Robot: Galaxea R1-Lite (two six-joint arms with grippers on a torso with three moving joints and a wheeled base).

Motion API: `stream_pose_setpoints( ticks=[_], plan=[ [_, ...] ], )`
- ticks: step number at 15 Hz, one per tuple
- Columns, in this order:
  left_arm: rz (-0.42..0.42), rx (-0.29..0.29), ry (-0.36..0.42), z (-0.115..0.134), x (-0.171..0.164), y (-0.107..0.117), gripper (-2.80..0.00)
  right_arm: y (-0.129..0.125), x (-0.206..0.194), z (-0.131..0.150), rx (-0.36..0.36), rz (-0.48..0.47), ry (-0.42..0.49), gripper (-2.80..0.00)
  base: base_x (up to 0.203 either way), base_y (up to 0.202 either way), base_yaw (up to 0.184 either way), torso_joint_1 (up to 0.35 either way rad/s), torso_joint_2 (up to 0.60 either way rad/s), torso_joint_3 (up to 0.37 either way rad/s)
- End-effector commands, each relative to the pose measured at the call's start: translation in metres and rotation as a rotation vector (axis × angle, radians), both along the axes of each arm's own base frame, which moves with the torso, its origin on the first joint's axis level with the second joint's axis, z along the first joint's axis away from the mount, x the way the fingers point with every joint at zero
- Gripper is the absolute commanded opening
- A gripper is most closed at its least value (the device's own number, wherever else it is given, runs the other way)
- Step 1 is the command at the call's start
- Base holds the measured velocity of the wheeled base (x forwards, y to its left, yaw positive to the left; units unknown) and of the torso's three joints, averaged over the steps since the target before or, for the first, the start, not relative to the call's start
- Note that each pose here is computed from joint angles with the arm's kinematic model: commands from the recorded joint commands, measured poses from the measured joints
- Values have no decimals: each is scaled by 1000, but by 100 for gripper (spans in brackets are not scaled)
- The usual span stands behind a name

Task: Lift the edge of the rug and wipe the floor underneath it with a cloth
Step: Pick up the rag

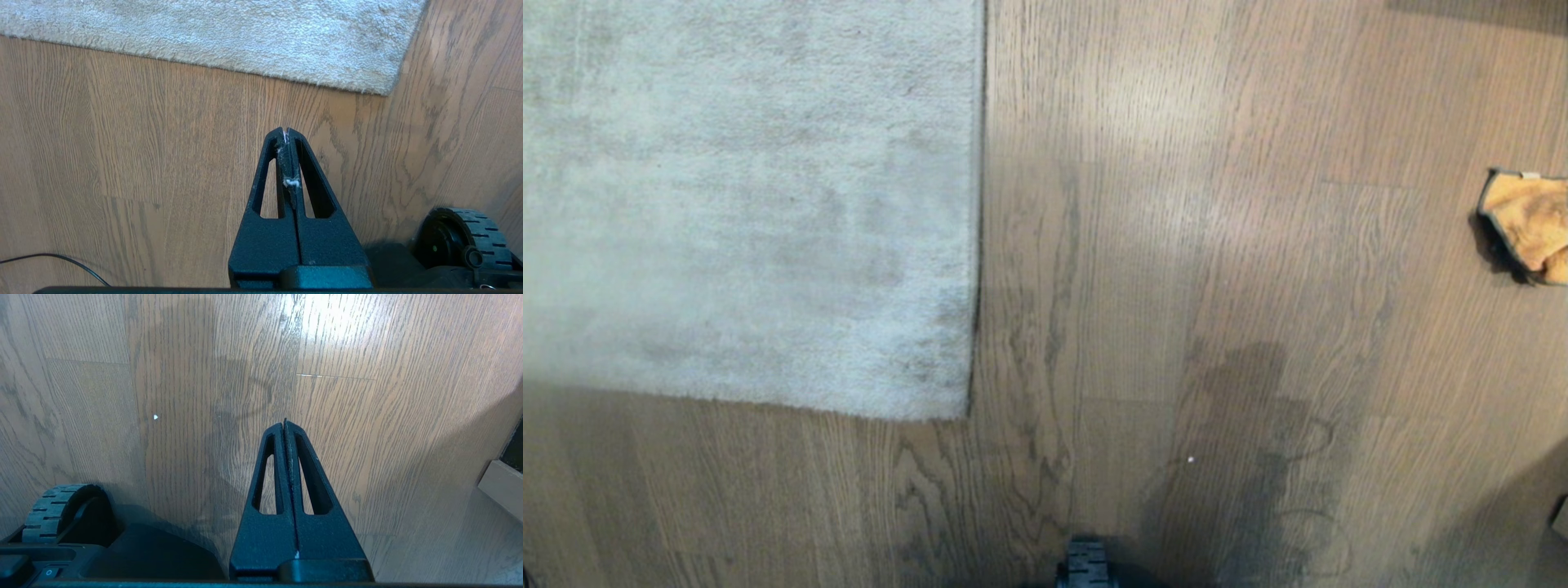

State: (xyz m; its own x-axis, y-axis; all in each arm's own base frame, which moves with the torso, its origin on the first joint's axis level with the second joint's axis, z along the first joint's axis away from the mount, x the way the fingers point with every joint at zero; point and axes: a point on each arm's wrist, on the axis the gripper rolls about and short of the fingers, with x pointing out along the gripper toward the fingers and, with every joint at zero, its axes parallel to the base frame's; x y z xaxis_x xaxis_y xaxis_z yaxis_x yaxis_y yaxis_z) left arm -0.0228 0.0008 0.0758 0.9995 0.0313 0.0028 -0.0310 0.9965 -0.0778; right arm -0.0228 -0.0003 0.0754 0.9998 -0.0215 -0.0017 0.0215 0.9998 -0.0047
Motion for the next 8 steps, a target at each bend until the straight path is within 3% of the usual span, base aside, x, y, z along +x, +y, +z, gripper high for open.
stream_pose_setpoints(
  ticks=[1,5,8],
  plan=[
    [0,0,0,0,0,0,-280,0,0,0,0,0,-2,-280,0,0,0,0,0,0],
    [1,0,0,0,0,0,-280,0,-1,3,-3,-1,-1,-280,0,0,0,0,0,0],
    [-1,0,0,0,0,0,-280,0,-1,28,-6,12,40,-280,0,0,0,0,0,0]
  ],
)
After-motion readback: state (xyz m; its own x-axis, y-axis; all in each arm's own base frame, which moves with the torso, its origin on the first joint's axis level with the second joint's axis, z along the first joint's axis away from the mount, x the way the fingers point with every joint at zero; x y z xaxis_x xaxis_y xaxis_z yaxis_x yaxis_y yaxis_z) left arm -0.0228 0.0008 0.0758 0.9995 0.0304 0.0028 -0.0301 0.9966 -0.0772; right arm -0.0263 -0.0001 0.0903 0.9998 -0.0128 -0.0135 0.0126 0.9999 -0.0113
